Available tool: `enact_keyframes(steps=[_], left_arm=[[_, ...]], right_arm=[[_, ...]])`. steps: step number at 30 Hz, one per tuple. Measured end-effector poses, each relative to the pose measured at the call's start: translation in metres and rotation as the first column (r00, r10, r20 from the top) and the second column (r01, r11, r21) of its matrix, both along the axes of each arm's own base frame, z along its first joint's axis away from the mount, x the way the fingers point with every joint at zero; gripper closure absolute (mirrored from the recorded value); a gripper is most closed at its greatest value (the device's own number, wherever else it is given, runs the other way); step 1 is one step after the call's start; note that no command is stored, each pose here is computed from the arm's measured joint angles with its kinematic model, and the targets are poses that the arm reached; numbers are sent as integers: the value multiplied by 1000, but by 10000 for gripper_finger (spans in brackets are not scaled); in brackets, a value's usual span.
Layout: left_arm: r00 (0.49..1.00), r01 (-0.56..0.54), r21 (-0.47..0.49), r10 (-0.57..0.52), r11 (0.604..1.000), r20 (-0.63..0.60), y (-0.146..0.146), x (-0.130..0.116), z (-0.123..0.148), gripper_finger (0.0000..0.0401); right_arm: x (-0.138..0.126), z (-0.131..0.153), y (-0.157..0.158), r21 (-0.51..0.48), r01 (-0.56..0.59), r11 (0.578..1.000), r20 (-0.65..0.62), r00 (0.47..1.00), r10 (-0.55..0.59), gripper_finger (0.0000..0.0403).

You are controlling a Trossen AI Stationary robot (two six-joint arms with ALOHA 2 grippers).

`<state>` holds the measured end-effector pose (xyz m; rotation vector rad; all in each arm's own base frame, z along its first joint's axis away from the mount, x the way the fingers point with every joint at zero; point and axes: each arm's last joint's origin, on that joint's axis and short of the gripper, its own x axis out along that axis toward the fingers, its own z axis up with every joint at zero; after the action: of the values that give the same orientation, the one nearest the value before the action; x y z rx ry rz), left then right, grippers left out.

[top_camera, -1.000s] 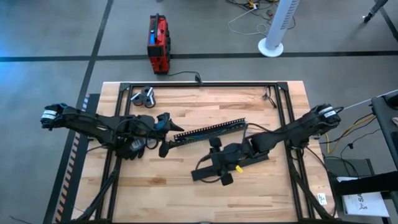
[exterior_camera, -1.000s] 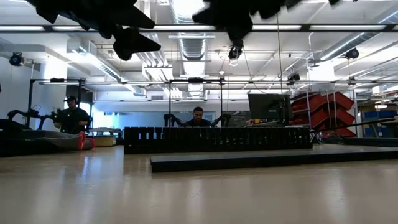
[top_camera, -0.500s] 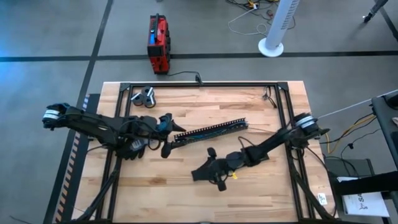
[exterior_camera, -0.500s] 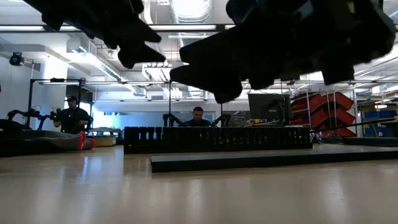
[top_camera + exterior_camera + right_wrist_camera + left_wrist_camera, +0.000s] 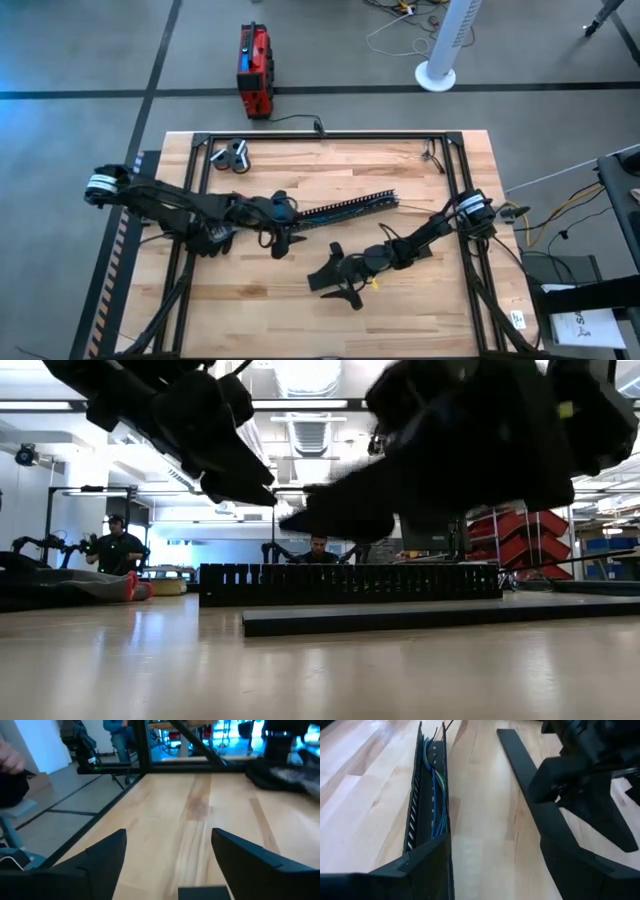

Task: Ziptie cables
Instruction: Close the black cable duct

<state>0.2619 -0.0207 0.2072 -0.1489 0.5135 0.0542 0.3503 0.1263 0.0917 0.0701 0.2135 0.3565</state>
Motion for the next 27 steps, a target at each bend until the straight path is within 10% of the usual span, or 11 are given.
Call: enact_keyframes(steps=[10, 27], left_arm=[[998, -27, -51, 30, 998, 60, -1, 8, 3, 105], [977, -56, -186, 92, 981, 190, -1, 13, 15, 105]], right_arm=[[-5, -26, -10, -179, 45, 983, -149, 986, -72, 65], [-14, -69, -19, -199, 43, 979, -136, 988, -71, 78]])
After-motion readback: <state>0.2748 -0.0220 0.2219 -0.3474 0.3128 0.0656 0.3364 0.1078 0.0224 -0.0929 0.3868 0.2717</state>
